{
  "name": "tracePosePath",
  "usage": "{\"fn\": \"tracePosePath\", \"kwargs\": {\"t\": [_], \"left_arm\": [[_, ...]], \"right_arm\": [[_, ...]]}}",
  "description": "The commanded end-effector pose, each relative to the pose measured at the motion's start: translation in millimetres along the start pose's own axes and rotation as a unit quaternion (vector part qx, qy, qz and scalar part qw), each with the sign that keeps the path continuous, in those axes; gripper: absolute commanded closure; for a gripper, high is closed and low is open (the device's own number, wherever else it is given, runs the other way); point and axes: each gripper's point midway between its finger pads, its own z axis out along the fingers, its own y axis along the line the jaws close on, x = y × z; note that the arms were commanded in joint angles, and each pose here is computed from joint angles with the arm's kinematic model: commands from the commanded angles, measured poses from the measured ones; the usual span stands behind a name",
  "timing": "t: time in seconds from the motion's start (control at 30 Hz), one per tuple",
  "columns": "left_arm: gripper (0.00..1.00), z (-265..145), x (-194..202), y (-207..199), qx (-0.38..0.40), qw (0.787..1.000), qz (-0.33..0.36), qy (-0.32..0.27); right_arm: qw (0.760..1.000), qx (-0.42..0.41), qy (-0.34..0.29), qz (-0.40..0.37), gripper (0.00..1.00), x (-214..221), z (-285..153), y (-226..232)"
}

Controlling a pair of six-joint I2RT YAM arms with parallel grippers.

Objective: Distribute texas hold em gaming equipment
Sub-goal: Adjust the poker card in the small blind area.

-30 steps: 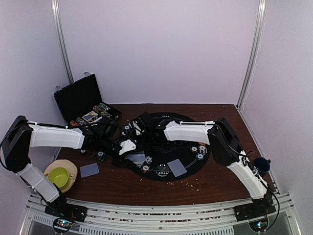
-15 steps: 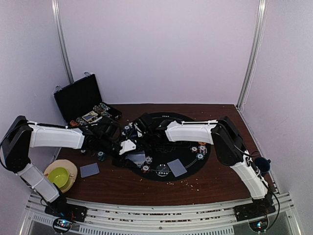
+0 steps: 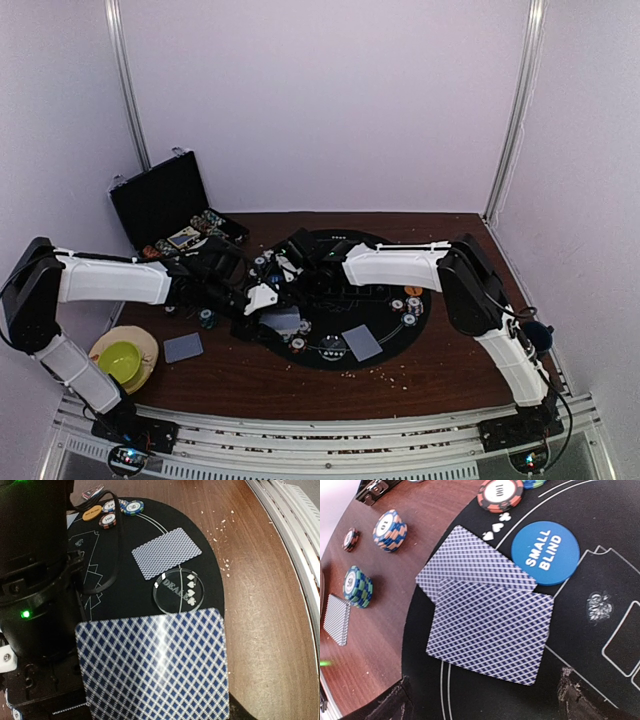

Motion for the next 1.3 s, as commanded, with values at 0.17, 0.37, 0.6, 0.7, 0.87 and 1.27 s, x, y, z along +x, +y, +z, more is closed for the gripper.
{"fn": "tracePosePath", "kwargs": {"t": [0.17, 0.37, 0.6, 0.7, 0.87, 1.27], "left_arm": [[0.48, -3, 2, 11, -0.026, 1.0, 0.002, 0.005], [0.48, -3, 2, 11, -0.026, 1.0, 0.001, 0.005], [0.48, -2, 3, 11, -0.026, 1.0, 0.001, 0.007], [0.48, -2, 3, 11, -0.026, 1.0, 0.001, 0.007], [0.48, -2, 3, 11, -0.026, 1.0, 0.001, 0.006], [0.48, -2, 4, 10, -0.024, 1.0, 0.0, 0.007]], "right_arm": [[0.994, -0.106, 0.012, -0.021, 0.0, 0, -11, 63], [0.99, -0.133, 0.025, -0.026, 0.0, 9, -10, 78], [0.986, -0.164, 0.025, -0.022, 0.0, 7, -3, 94], [0.985, -0.17, 0.031, -0.019, 0.0, 10, 2, 95], [0.984, -0.174, 0.034, -0.016, 0.0, 13, 5, 96], [0.985, -0.169, 0.018, -0.02, 0.0, 3, 0, 100]]}}
